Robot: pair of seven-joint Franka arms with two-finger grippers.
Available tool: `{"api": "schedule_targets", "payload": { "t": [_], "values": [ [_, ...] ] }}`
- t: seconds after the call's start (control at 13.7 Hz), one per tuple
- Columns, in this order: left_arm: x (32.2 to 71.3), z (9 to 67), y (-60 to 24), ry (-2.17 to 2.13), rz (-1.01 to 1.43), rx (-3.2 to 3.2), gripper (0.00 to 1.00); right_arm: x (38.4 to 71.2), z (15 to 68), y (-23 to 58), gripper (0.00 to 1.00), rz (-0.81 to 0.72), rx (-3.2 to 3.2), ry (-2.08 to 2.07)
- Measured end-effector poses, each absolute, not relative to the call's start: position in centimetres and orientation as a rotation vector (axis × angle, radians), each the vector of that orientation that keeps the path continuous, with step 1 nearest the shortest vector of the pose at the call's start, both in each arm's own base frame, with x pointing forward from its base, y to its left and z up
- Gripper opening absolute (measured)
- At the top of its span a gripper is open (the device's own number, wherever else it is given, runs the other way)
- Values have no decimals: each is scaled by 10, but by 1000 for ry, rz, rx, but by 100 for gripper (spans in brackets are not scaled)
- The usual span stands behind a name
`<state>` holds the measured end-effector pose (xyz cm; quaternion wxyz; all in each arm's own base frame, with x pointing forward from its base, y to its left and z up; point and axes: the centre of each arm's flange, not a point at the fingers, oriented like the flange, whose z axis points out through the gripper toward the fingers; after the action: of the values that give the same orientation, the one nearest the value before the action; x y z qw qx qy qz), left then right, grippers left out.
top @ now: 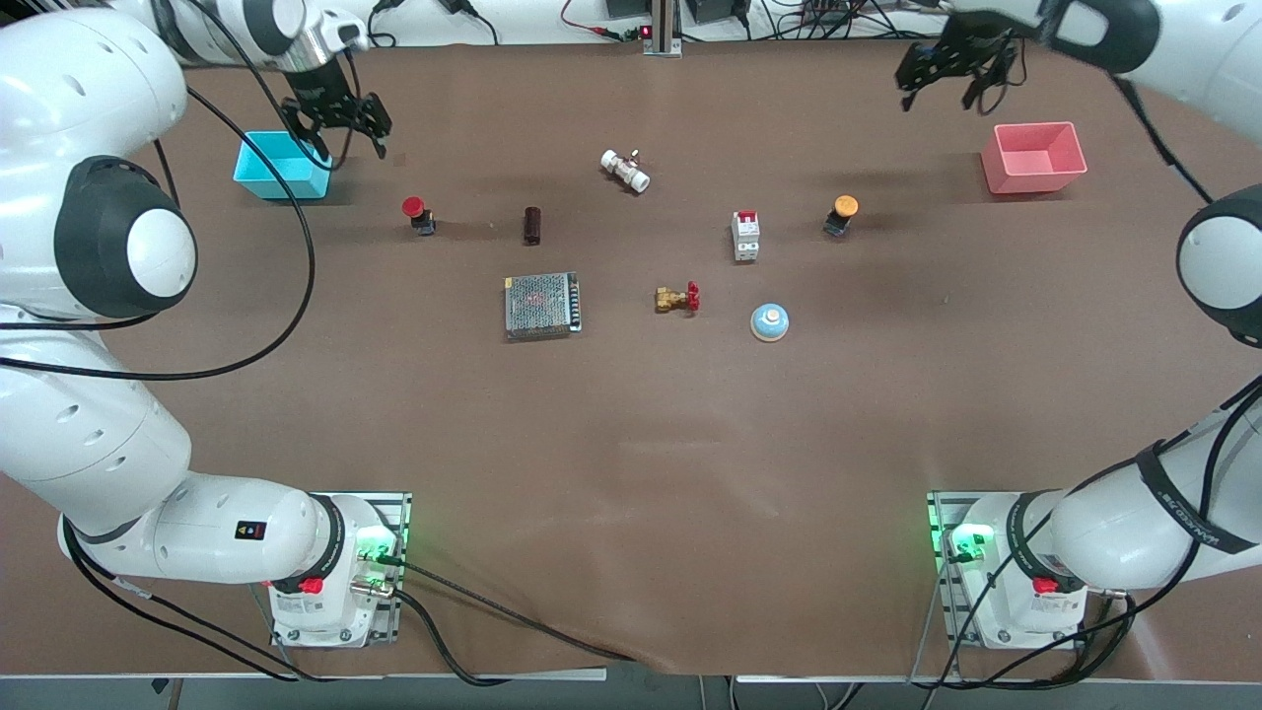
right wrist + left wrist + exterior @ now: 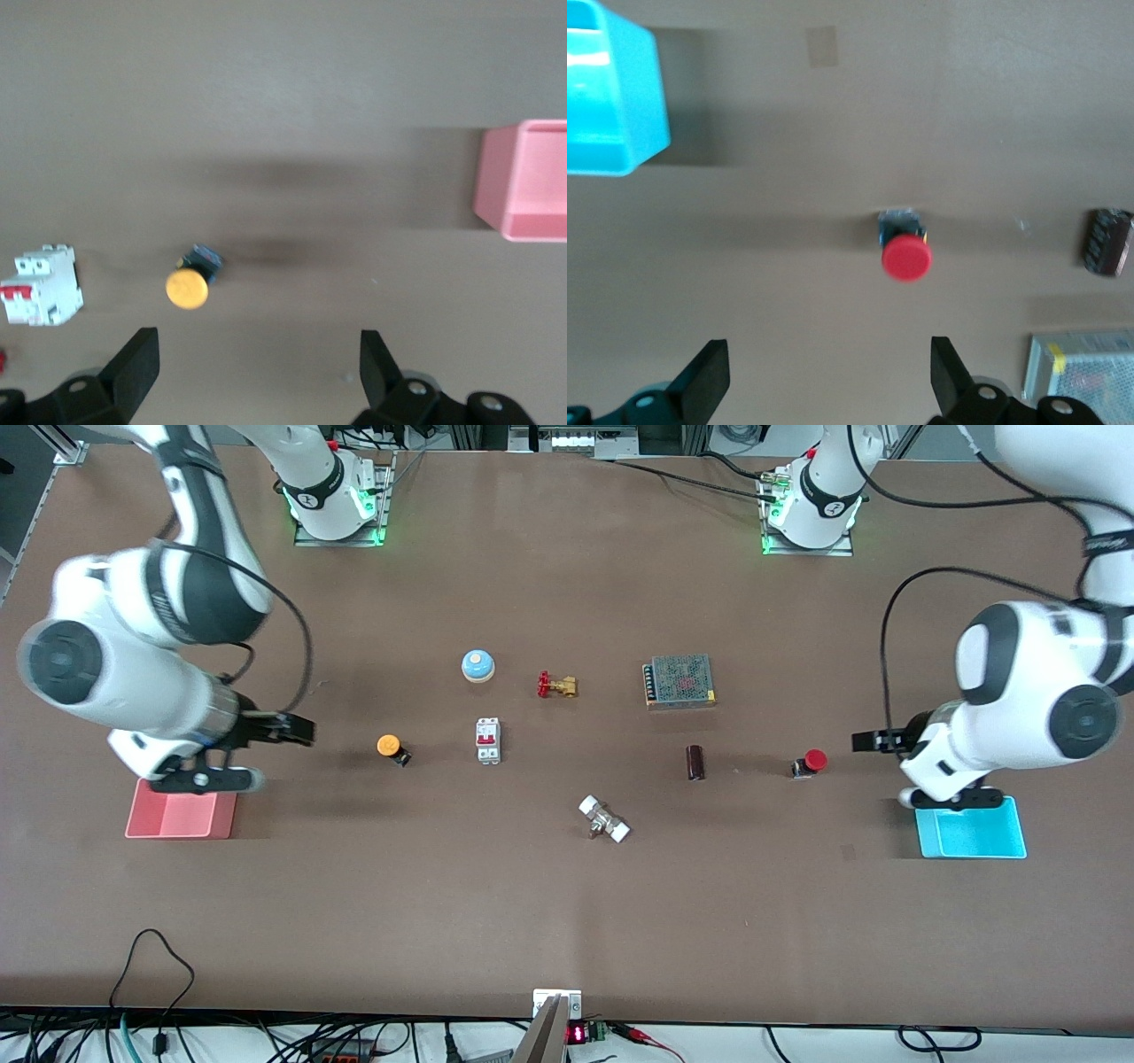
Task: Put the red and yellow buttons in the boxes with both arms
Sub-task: 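Reach the right gripper to the yellow button while the left gripper reaches the red button, then grasp the yellow button with the right gripper while the left gripper grasps the red button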
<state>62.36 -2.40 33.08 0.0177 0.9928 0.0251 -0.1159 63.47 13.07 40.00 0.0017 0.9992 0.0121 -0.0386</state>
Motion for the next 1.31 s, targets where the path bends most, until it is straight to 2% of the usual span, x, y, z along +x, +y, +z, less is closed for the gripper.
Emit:
{"api": "schedule_targets", "payload": {
  "t": [0.44, 0.73, 1.17, 1.24, 1.31],
  "values": [
    [614, 256, -50, 102, -223, 3054, 100, 600, 314, 177, 100, -5, 3167, -43],
    [596, 204, -70, 59, -236, 3057, 100, 586, 298, 196, 100, 7, 3178, -156],
    [588, 194, -72, 26, -272, 3056, 100, 588, 269, 193, 100, 16, 3156, -438],
    [588, 194, -72, 8, -271, 3055, 94, 588, 264, 193, 100, 7, 3148, -480],
    [588, 194, -71, -2, -268, 3055, 94, 588, 260, 193, 100, -1, 3141, -511]
  ]
}}
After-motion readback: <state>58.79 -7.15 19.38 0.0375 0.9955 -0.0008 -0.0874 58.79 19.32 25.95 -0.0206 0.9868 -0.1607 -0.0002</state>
